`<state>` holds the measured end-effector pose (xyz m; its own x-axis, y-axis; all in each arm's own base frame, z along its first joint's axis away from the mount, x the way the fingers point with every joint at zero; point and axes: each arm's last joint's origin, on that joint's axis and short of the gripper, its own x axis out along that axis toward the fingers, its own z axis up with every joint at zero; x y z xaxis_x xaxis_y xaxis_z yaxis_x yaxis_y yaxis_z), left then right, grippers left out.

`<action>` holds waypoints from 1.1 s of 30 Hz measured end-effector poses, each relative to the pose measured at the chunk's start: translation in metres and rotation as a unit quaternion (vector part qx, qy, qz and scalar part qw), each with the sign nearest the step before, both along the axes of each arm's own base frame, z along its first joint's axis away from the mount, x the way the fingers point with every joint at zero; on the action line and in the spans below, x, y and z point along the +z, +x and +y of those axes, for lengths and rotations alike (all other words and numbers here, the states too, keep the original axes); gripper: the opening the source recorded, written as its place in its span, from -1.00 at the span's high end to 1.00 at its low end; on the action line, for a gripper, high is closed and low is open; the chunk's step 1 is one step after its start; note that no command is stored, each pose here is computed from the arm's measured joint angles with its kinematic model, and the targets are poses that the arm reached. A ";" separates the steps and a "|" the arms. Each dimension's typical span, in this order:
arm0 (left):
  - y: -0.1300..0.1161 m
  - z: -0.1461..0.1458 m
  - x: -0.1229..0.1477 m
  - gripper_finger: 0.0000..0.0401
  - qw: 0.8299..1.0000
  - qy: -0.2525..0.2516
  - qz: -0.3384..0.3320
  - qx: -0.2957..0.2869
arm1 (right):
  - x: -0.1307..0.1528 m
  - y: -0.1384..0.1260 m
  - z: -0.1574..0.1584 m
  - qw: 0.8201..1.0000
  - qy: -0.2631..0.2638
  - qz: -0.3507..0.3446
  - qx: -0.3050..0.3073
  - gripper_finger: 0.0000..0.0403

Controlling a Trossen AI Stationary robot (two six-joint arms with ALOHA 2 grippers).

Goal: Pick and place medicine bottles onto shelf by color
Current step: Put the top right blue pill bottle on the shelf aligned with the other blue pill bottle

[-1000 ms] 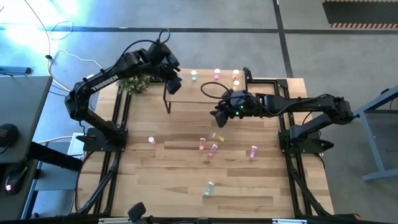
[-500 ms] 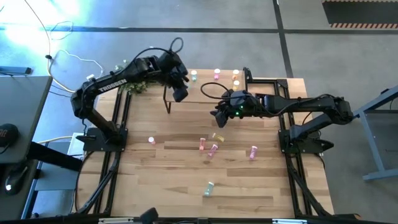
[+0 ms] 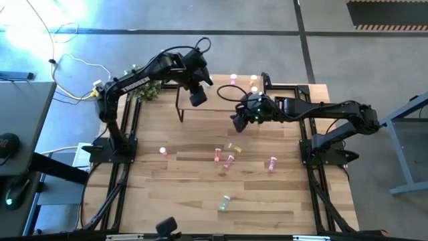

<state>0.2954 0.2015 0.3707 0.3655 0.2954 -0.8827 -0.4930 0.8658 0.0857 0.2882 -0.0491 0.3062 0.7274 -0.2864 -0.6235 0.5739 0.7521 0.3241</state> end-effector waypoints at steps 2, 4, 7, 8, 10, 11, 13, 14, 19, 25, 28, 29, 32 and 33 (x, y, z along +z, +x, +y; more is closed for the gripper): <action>0.004 0.002 -0.005 0.40 1.000 -0.007 0.002 -0.006 | -0.001 -0.001 0.000 1.000 0.001 0.010 0.000 0.08; 0.009 0.004 -0.011 0.40 1.000 -0.014 0.007 -0.007 | -0.003 -0.002 0.001 1.000 0.003 0.018 0.000 0.08; 0.015 0.008 -0.021 0.40 1.000 -0.023 0.018 -0.007 | -0.004 -0.003 0.001 1.000 0.004 0.024 0.001 0.08; 0.016 0.009 -0.024 0.40 0.999 -0.025 0.021 -0.007 | -0.004 -0.003 0.001 1.000 0.004 0.024 0.001 0.08; 0.019 0.011 -0.028 0.40 0.999 -0.025 0.025 -0.010 | -0.004 -0.003 0.001 1.000 0.004 0.023 0.001 0.08; 0.020 0.011 -0.029 0.40 0.999 -0.024 0.024 -0.011 | -0.004 -0.003 0.001 1.000 0.004 0.023 0.000 0.08; 0.023 0.013 -0.030 0.40 0.999 -0.022 0.020 -0.011 | -0.004 -0.003 0.001 1.000 0.003 0.023 0.000 0.08; 0.023 0.013 -0.030 0.40 1.000 -0.021 0.019 -0.010 | -0.004 -0.003 0.001 1.000 0.003 0.023 0.000 0.08; 0.025 0.014 -0.029 0.40 1.000 -0.012 0.011 -0.014 | -0.004 -0.003 0.001 1.000 0.003 0.023 -0.001 0.08; 0.026 0.017 -0.033 0.40 1.000 -0.013 0.013 -0.012 | -0.004 -0.003 0.000 1.000 0.002 0.023 -0.002 0.08; 0.028 0.021 -0.041 0.40 0.999 -0.022 0.023 -0.009 | -0.004 -0.003 0.000 1.000 0.002 0.023 -0.005 0.08; 0.029 0.022 -0.042 0.40 0.999 -0.022 0.024 -0.009 | -0.004 -0.003 0.000 1.000 0.003 0.022 -0.007 0.08; 0.029 0.022 -0.043 0.40 0.999 -0.024 0.025 -0.009 | -0.004 -0.003 0.000 1.000 0.003 0.022 -0.008 0.08; 0.029 0.022 -0.042 0.40 0.999 -0.024 0.025 -0.010 | -0.004 -0.003 0.000 1.000 0.003 0.022 -0.008 0.08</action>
<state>0.3243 0.2234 0.3282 0.3264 0.2458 -0.9127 -0.4722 0.8789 0.0678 0.2853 -0.0489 0.3027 0.6943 -0.2943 -0.6567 0.6001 0.7404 0.3027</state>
